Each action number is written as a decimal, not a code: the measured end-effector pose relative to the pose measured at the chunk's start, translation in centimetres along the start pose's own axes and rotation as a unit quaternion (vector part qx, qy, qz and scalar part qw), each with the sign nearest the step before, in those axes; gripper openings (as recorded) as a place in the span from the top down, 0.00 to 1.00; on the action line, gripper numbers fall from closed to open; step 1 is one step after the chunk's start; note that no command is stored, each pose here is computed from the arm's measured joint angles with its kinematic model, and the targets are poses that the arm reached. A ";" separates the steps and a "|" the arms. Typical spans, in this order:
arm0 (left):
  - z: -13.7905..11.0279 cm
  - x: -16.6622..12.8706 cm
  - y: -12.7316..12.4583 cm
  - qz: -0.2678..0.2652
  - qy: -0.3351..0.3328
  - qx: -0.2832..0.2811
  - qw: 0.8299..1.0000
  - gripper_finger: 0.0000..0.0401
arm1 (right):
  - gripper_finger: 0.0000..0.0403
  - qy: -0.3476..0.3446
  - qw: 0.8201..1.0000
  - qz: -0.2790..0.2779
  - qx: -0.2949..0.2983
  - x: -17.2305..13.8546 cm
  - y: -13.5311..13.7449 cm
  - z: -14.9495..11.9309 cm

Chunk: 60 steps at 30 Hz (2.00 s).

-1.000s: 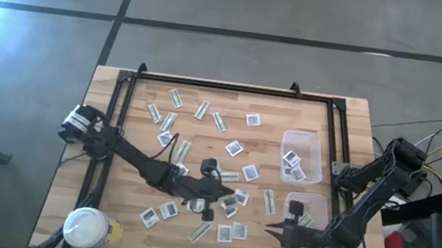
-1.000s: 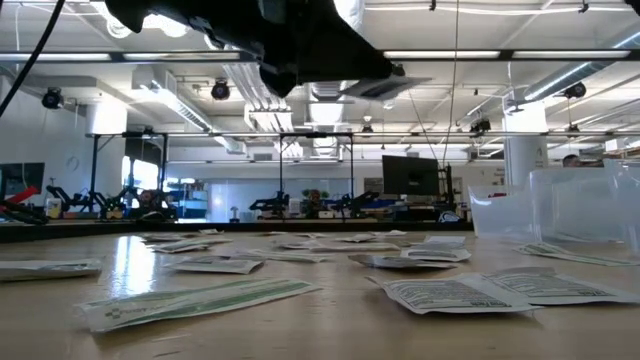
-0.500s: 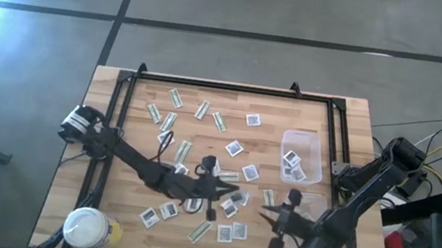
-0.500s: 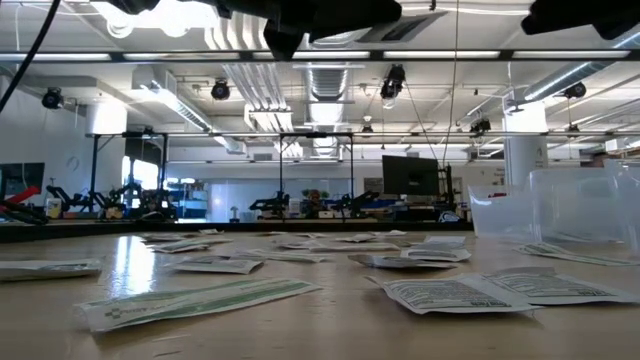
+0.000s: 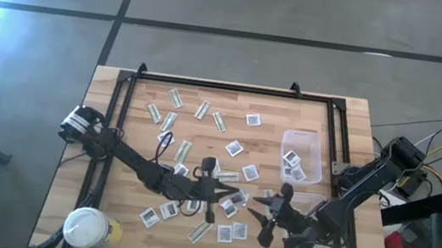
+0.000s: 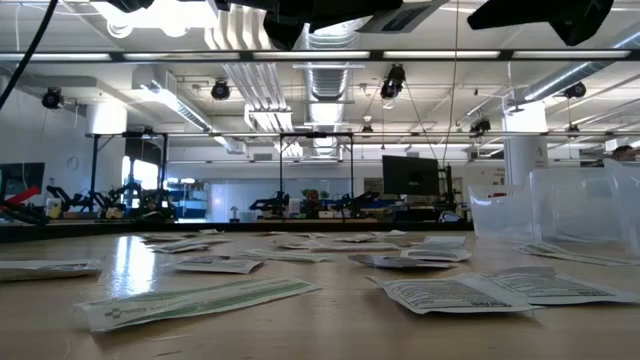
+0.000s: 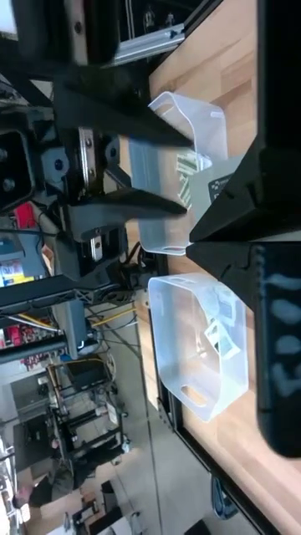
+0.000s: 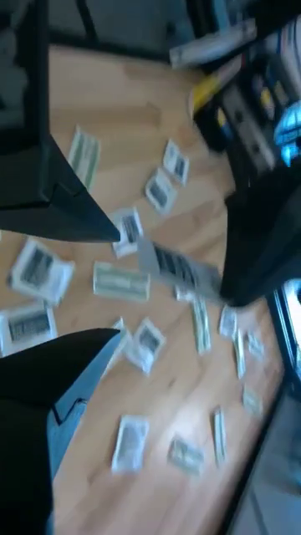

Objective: Pick & Place First Aid Supplies
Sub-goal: Put the towelette pack into the top bin

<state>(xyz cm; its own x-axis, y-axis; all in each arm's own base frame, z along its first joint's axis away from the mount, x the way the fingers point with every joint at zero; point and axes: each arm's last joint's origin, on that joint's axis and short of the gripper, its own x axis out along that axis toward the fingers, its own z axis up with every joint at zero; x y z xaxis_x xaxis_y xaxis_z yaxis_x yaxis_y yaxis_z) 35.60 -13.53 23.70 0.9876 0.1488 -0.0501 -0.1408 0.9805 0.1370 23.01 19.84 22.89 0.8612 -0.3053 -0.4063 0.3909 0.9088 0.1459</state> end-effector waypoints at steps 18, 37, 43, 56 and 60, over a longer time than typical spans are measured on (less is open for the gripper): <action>0.0 0.0 0.0 0.000 0.000 0.001 1.000 1.00 | 0.54 -0.030 0.998 -0.011 0.062 1.3 -0.2 1.6; 0.4 0.0 0.0 0.002 -0.018 -0.003 1.000 1.00 | 0.72 -0.012 0.998 -0.003 0.067 2.5 -0.7 1.9; 0.4 0.0 0.0 0.002 -0.019 -0.001 1.000 1.00 | 0.93 -0.011 0.998 -0.004 0.060 2.6 -0.8 2.0; 0.3 0.0 0.0 0.001 -0.014 -0.002 1.000 0.96 | 0.98 0.001 0.999 0.007 0.040 2.6 -0.7 1.9; 0.2 0.0 0.0 0.000 -0.010 -0.004 1.000 0.93 | 0.98 0.002 0.999 0.008 0.035 2.6 -0.7 1.9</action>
<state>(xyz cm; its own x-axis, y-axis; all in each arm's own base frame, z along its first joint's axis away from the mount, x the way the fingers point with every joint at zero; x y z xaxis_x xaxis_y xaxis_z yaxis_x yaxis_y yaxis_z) 35.61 -13.57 23.89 0.9887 0.1469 -0.0300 -0.1419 0.9815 0.1288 25.56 17.89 23.45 0.8662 -0.2898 -0.4071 0.3993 0.8913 0.2150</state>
